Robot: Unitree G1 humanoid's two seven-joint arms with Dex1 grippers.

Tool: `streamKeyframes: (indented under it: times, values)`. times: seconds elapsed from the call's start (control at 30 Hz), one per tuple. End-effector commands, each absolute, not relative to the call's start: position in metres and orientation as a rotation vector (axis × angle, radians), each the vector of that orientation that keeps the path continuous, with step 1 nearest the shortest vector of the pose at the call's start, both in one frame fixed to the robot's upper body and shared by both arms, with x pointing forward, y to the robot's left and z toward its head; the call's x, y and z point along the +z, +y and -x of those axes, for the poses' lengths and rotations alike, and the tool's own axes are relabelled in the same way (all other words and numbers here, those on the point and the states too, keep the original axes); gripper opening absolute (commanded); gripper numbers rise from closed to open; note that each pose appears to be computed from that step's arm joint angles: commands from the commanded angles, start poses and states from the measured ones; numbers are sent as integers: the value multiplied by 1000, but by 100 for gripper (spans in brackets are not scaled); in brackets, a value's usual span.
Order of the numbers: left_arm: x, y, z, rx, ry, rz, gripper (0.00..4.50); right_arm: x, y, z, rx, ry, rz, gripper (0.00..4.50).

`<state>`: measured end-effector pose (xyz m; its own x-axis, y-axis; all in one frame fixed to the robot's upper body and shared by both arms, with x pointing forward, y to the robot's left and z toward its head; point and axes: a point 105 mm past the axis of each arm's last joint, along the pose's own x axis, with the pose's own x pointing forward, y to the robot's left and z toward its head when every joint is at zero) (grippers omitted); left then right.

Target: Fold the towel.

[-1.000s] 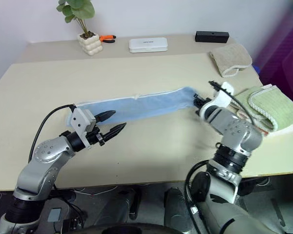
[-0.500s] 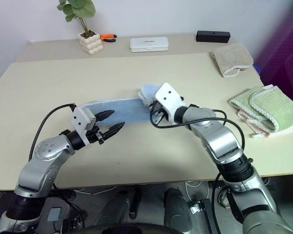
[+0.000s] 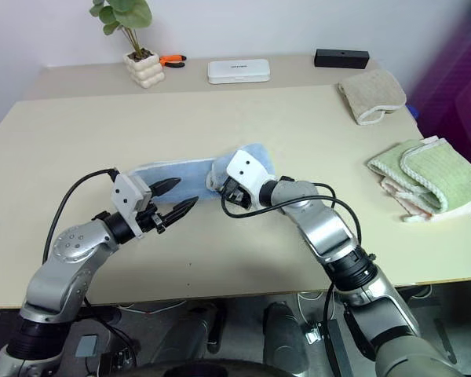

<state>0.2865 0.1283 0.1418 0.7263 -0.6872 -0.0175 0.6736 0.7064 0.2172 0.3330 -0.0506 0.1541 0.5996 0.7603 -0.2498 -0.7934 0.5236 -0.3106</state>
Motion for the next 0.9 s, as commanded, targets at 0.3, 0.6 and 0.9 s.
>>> streamKeyframes:
  times: [0.3, 0.6, 0.9]
  values:
    - [164, 153, -294, -631, -142, -143, 297, 172, -69, -371, 800, 40, 220, 6]
    - [159, 178, -295, -466, -123, -62, 297, 101, -47, -371, 895, 167, 404, 6]
    - [125, 215, -265, -190, 31, 179, 323, 189, -50, -369, 937, -288, 710, 188]
